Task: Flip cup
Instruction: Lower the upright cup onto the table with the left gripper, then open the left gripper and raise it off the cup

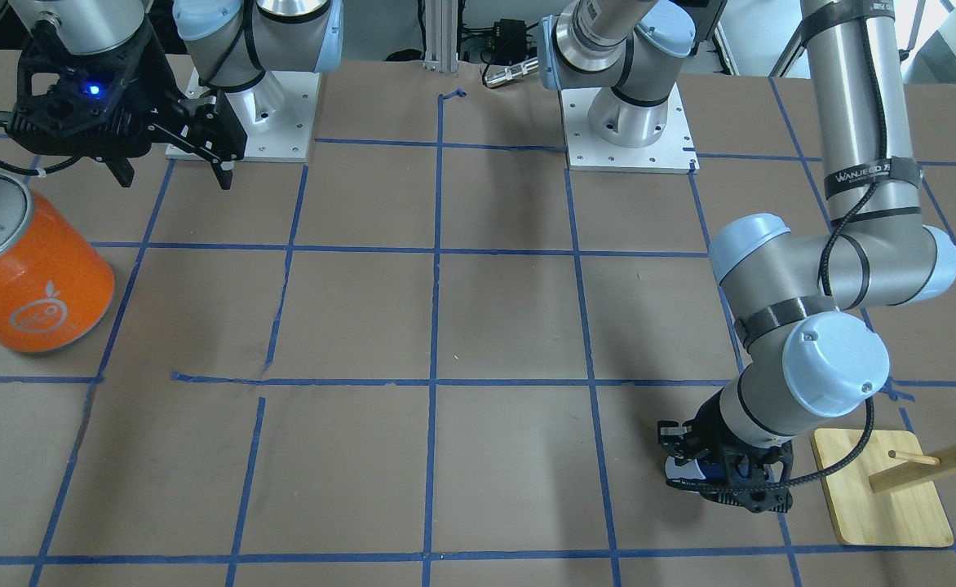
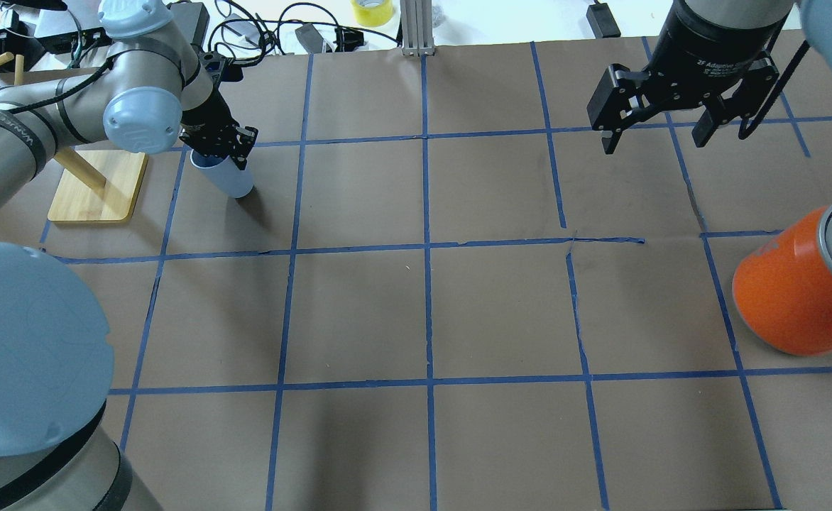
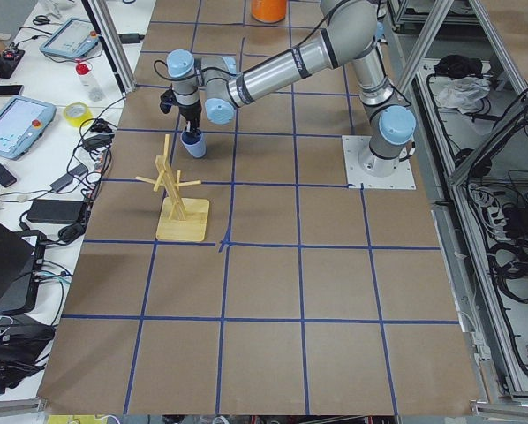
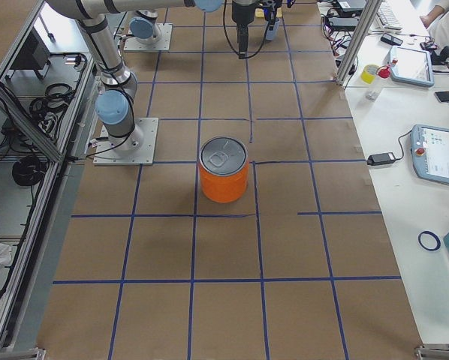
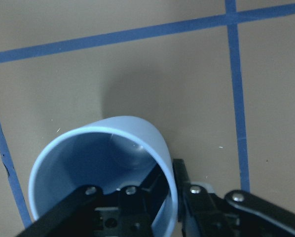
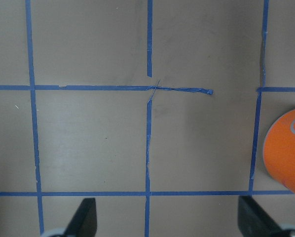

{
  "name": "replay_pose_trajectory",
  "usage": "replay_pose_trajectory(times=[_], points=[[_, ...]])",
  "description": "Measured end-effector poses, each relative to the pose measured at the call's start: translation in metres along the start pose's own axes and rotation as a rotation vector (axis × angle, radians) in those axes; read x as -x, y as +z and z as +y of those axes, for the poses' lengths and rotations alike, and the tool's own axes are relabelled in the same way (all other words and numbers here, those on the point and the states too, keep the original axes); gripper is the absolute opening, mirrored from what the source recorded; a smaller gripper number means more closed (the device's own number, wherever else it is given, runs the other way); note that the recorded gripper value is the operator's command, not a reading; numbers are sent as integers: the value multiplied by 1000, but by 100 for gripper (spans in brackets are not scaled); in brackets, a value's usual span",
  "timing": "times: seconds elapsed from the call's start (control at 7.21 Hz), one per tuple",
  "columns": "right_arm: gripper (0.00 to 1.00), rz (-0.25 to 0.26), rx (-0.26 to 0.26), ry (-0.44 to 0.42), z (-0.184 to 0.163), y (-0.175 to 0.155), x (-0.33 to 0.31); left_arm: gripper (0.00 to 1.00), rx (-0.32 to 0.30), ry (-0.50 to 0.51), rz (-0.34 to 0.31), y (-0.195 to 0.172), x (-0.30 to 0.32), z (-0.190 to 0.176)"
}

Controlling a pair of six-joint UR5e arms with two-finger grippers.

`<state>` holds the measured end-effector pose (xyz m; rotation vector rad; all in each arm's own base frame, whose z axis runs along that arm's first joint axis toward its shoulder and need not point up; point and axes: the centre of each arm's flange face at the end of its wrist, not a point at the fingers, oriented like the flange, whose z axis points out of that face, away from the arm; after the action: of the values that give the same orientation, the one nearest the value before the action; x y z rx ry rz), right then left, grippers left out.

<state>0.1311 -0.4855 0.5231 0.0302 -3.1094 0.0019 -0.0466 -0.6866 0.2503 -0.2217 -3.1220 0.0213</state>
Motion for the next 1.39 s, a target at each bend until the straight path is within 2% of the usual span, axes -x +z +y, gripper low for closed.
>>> replay_pose_trajectory(times=[0.28, 0.42, 0.56, 0.69, 1.11, 1.39], points=[[100, 0, 0, 0, 0, 0, 0, 0, 15, -1, -37, 2, 2, 1], [100, 0, 0, 0, 0, 0, 0, 7, 15, -3, -42, 2, 2, 1], [100, -1, 0, 1, 0, 0, 0, 71, 9, -5, -41, 1, 2, 0], [100, -1, 0, 0, 0, 0, 0, 100, 5, -4, -40, 1, 2, 0], [100, -1, -2, 2, 0, 0, 0, 100, -12, 3, -40, -9, 0, 0], [100, -3, -8, 3, -1, -1, 0, 100, -44, 11, -52, -42, -16, 3]])
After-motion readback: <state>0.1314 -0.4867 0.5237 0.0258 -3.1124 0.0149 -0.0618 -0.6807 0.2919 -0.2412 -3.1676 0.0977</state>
